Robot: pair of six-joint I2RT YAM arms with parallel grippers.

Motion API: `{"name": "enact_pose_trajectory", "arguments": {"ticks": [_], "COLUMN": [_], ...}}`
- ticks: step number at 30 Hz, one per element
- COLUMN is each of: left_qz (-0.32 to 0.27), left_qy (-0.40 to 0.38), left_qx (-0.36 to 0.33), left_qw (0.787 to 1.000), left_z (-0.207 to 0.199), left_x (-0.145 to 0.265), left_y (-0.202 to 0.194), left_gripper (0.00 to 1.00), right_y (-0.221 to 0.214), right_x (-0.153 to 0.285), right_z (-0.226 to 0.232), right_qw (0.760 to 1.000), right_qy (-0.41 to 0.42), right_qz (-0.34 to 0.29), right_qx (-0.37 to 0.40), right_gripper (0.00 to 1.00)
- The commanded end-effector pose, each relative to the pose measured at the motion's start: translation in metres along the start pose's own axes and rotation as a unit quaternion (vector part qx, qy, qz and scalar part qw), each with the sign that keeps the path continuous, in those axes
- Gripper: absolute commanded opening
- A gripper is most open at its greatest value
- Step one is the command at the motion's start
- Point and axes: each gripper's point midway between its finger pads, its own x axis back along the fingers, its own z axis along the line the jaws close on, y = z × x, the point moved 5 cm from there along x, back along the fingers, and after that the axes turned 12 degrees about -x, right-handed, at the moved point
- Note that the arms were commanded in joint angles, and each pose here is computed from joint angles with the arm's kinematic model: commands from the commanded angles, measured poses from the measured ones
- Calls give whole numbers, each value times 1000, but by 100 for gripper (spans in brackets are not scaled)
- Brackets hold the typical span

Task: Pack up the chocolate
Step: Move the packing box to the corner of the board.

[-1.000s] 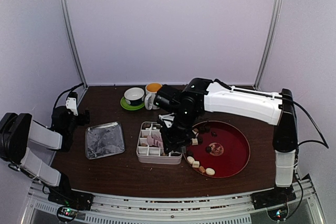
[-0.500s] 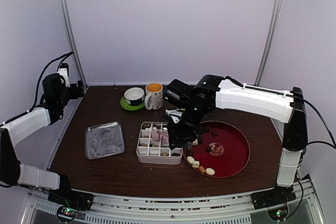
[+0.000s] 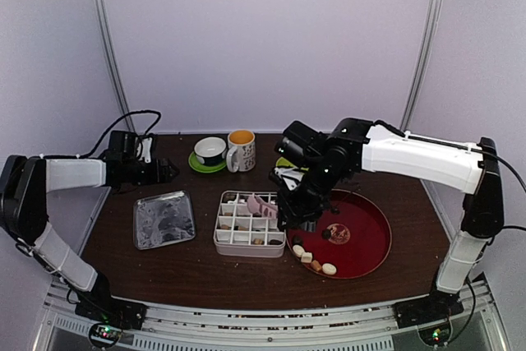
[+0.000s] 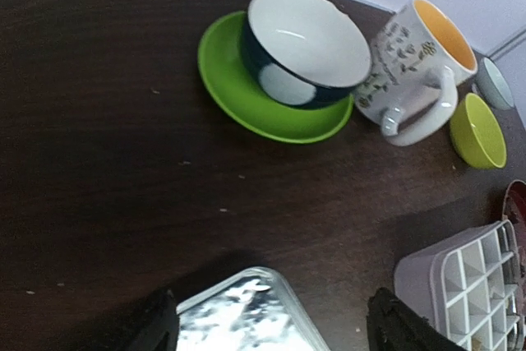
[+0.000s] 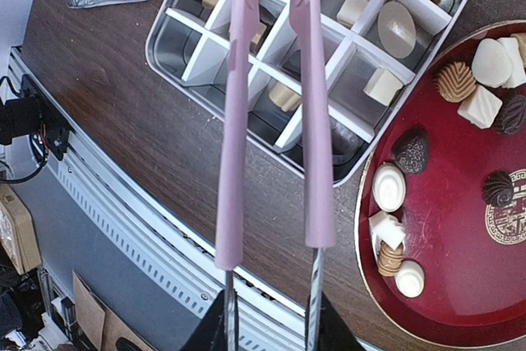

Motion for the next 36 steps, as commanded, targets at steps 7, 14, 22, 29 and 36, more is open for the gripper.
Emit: {"name": "enact_pose_trajectory", "arguments": {"ticks": [7, 14, 22, 29, 36], "left_qz": [42, 59, 68, 88, 114], "left_qy": [-156, -208, -269, -301, -312], "left_qx": [-53, -62, -55, -47, -44], "left_qw": [985, 974, 959, 948, 942], "left_z": [-78, -105, -126, -138, -138], "left_x": [-52, -85, -112, -128, -127], "left_y": [0, 0, 3, -3, -28], "left_gripper": [59, 48, 35, 19, 4], "right_y": [-1, -6, -9, -12, -19], "right_x": [11, 14, 16, 16, 13], "right_z": [-3, -5, -9, -10, -6], "right_qw": [999, 999, 999, 999, 999], "right_qy": [20, 27, 31, 31, 28], "right_qz": [-34, -38, -43, -40, -19], "right_qx": [12, 9, 12, 17, 31], "right_gripper": [26, 26, 25, 25, 25]}}
